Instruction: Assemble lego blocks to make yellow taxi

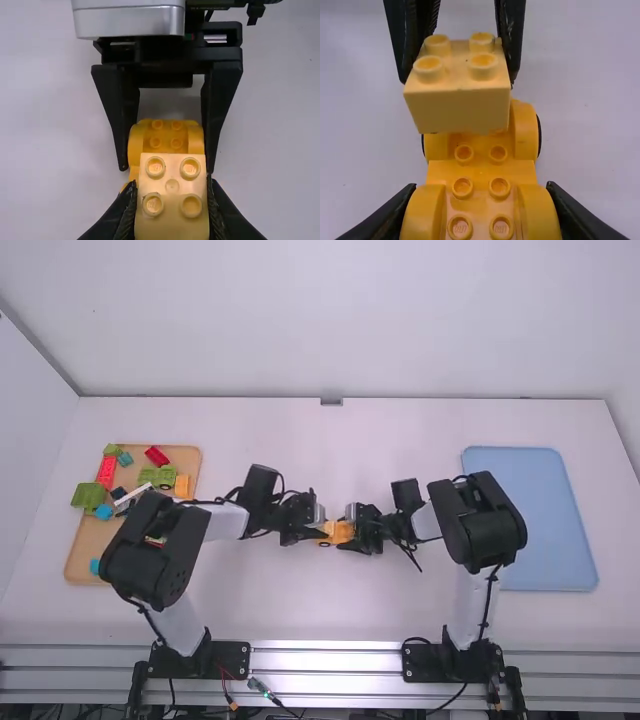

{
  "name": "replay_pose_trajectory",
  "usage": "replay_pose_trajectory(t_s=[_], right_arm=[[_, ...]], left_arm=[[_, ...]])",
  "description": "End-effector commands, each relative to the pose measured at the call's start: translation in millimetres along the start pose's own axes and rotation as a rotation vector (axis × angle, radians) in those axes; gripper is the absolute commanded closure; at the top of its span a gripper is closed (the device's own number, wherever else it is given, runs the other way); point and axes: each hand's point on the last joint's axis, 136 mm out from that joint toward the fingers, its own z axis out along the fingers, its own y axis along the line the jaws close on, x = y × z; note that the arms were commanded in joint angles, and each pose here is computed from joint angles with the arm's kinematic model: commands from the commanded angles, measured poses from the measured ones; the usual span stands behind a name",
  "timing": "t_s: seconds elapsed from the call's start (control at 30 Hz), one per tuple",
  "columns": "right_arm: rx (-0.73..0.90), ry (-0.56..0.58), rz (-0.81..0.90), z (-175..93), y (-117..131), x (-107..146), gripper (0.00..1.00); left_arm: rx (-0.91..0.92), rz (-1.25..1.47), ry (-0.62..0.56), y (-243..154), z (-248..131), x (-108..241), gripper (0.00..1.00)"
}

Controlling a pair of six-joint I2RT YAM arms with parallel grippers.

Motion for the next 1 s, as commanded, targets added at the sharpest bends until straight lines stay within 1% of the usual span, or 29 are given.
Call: replay_pose_trajectory(t_s=[0.0,0.07,0.57,0.7,0.87,0.97], right_arm=[[-0.009,-0.011,0.002,1.6,-1.3,-0.3,0.54],[-0.009,-0.011,0.003,1.6,-1.2,-0.2,0.54],[-0.012,-0.009,0.009,1.6,-0.3,0.4,0.53],[-0.013,-0.009,0.009,1.6,-0.1,0.4,0.52],[-0.013,-0.009,0.010,1.6,0.0,0.4,0.52],[-0.014,-0.008,0.012,1.6,0.3,0.8,0.52]], left_arm=[[-0.007,-0.026,0.022,-1.3,1.7,2.1,0.98],[-0.024,-0.040,0.040,2.4,1.8,5.7,0.98],[-0.003,-0.049,0.049,5.0,9.8,13.9,0.98],[0.025,0.007,0.056,-3.2,13.6,13.8,0.98],[0.029,0.057,0.111,-8.5,21.2,18.3,0.98],[0.023,0.043,0.120,-7.6,21.4,19.3,0.98]])
